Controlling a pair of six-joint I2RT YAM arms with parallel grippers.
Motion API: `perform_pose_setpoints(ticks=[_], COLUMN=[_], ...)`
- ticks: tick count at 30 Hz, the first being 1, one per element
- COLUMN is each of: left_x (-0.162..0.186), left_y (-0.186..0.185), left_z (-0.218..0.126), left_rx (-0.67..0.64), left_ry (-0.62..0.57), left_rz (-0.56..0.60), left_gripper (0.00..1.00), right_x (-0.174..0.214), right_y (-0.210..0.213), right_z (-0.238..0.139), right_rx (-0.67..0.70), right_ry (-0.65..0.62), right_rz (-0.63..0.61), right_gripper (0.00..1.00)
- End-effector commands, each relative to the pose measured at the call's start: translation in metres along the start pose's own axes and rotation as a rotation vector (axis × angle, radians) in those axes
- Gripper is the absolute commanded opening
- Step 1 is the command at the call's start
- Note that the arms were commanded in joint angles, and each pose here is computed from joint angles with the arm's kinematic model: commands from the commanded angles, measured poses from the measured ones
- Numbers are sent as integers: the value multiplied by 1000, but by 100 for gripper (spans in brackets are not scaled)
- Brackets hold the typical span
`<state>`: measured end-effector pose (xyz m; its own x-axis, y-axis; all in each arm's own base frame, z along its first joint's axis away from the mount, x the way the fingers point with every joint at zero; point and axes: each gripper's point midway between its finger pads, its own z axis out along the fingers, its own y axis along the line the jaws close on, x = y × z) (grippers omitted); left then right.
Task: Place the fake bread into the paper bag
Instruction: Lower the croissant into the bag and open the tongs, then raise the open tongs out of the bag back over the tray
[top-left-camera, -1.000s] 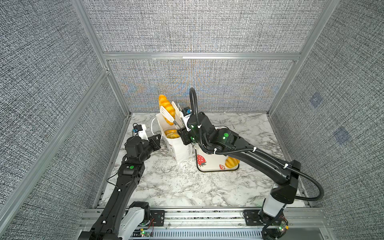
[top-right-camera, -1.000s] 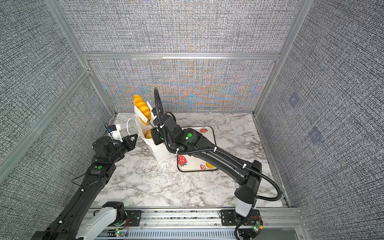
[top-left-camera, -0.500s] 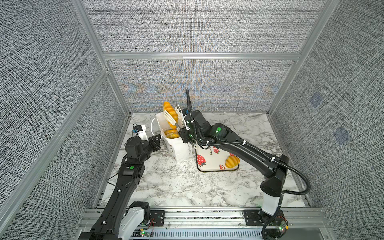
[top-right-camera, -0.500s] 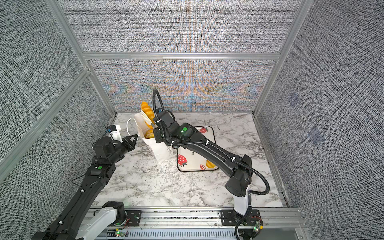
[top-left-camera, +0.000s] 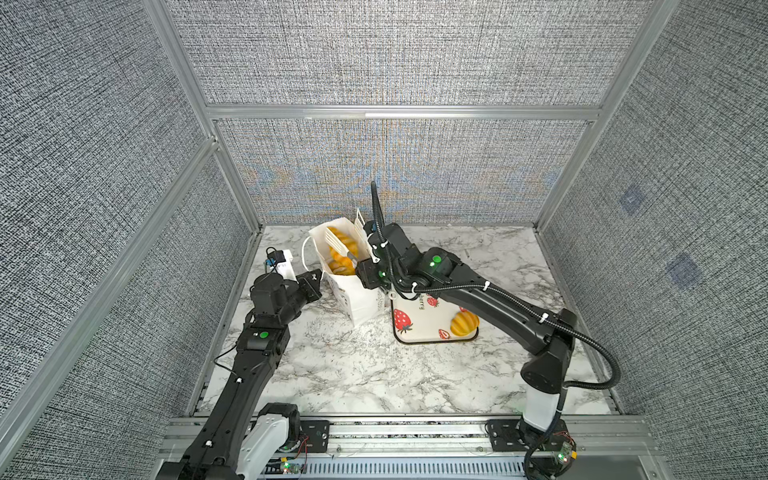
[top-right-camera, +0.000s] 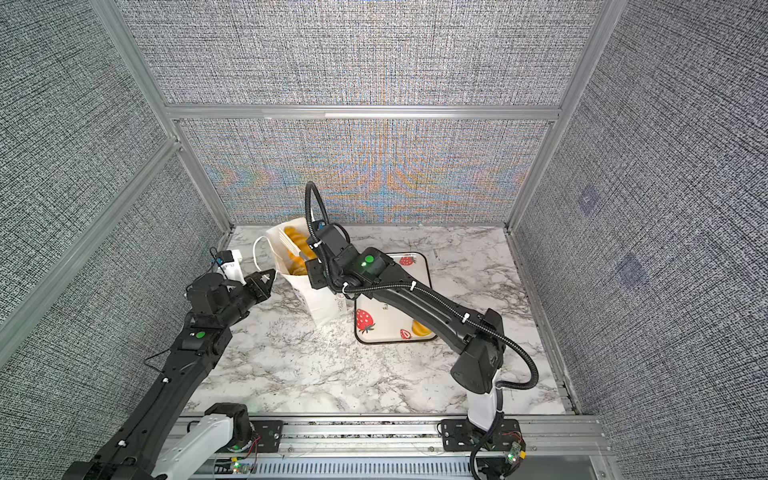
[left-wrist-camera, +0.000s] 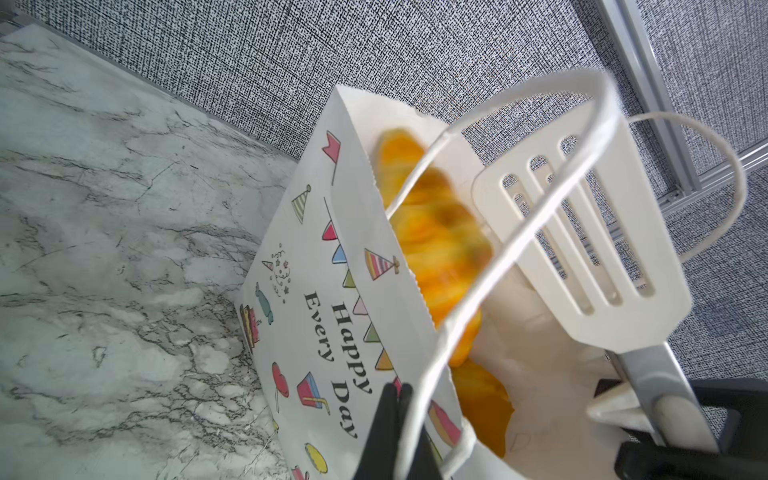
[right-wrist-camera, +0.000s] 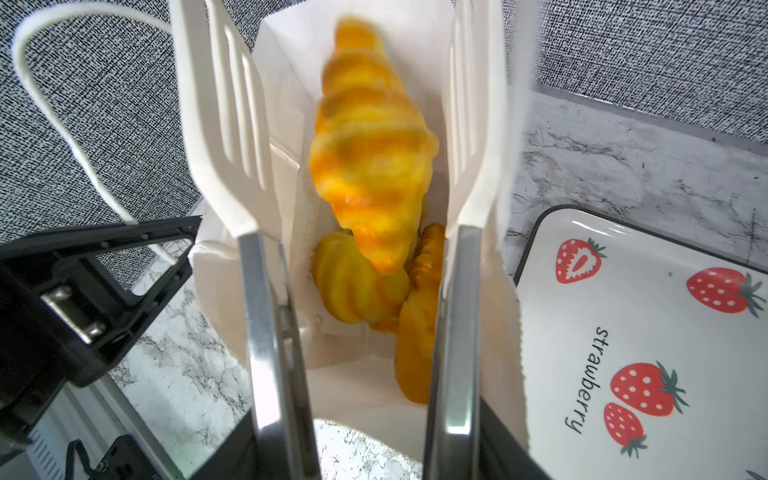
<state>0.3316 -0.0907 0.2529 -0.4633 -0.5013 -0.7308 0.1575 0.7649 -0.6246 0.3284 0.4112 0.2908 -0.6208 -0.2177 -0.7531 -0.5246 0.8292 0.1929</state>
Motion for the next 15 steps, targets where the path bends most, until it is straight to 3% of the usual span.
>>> perform_pose_setpoints(ticks=[1,15], left_x=[-1,-2], left_y=[-2,-2], left_z=[0,2], left_rx=[5,9], left_ry=[-6,-4], left_rz=[11,5], left_gripper=[0,0], right_x=[-10,-34], right_y=[1,-11], right_z=[-9,-62], right_rx=[-6,24], right_ry=[-34,-126], right_rz=[16,8], right_gripper=[58,58])
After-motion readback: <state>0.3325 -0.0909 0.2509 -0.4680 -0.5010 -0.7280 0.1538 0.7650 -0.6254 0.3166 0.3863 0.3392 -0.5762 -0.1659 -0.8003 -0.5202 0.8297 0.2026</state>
